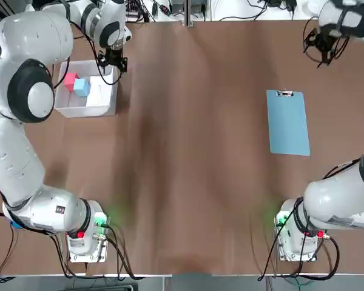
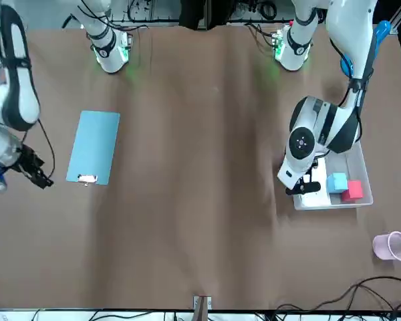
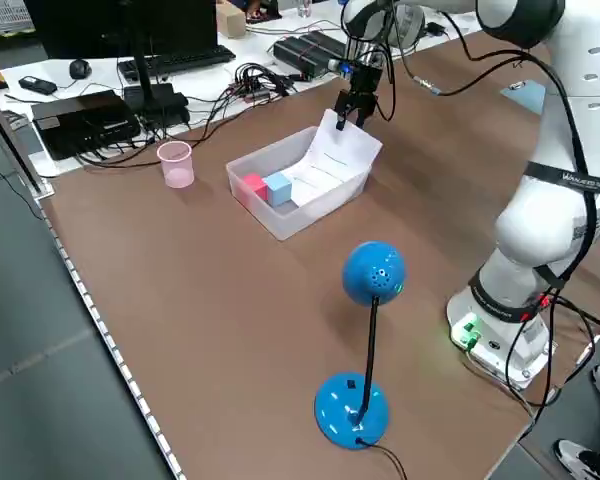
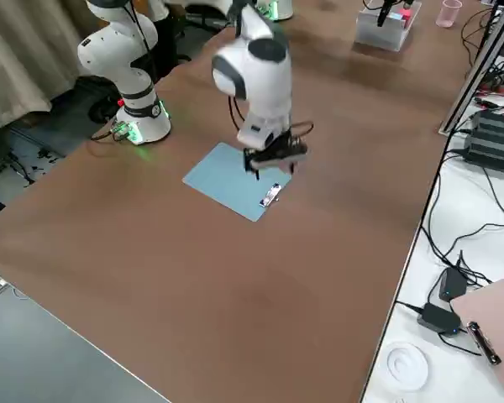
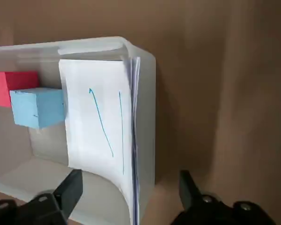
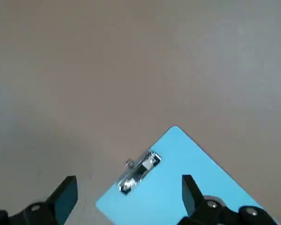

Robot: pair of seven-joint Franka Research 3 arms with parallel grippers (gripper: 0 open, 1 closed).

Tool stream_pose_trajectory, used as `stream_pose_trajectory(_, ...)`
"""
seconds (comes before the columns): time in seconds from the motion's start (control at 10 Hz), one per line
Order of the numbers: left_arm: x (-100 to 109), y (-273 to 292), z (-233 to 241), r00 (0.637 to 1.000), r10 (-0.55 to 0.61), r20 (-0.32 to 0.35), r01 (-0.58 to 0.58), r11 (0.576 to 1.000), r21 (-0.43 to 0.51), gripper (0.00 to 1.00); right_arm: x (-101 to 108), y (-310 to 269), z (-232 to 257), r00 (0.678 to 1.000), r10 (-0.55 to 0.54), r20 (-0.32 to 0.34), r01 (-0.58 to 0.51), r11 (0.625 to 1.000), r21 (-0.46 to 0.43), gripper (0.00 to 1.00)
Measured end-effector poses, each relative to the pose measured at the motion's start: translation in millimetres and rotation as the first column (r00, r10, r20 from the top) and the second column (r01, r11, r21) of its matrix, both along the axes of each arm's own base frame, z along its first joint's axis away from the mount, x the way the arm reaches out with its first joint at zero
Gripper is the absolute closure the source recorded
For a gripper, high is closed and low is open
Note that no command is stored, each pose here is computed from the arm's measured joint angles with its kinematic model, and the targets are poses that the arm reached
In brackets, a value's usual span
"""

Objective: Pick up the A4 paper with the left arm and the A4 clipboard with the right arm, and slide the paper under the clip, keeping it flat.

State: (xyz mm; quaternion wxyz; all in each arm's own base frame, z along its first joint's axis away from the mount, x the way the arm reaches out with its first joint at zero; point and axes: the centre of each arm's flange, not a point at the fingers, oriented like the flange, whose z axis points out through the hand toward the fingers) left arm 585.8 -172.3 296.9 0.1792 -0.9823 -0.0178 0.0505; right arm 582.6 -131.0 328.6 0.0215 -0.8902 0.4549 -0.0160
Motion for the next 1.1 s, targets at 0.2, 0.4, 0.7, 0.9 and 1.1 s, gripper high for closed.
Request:
stream_pose_trajectory(0.2,-2,1,-15,1.0,-0.003,-0.024,0.003,1.0,0.008,0.13,6,8,-40,0.992,-0.125,0.015,0.125,0.992,-0.003,0.01)
stream_pose_trajectory(0.4,-2,3,-26,0.999,-0.013,-0.037,0.013,1.0,0.025,0.31,11,4,-83,0.984,-0.175,0.045,0.176,0.984,-0.014,0.02)
stream_pose_trajectory(0.7,1,4,-21,1.0,-0.012,-0.027,0.012,1.0,0.024,0.69,10,12,-128,0.953,-0.302,0.021,0.303,0.953,-0.01,0.04)
stream_pose_trajectory(0.9,0,4,-21,1.0,-0.008,-0.029,0.009,1.0,0.028,0.98,10,42,-134,0.922,-0.386,-0.018,0.386,0.922,-0.008,0.05)
stream_pose_trajectory(1.1,0,5,-10,1.0,0.003,-0.023,-0.002,0.999,0.037,0.99,0,68,-146,0.894,-0.441,-0.074,0.441,0.897,-0.023,0.06)
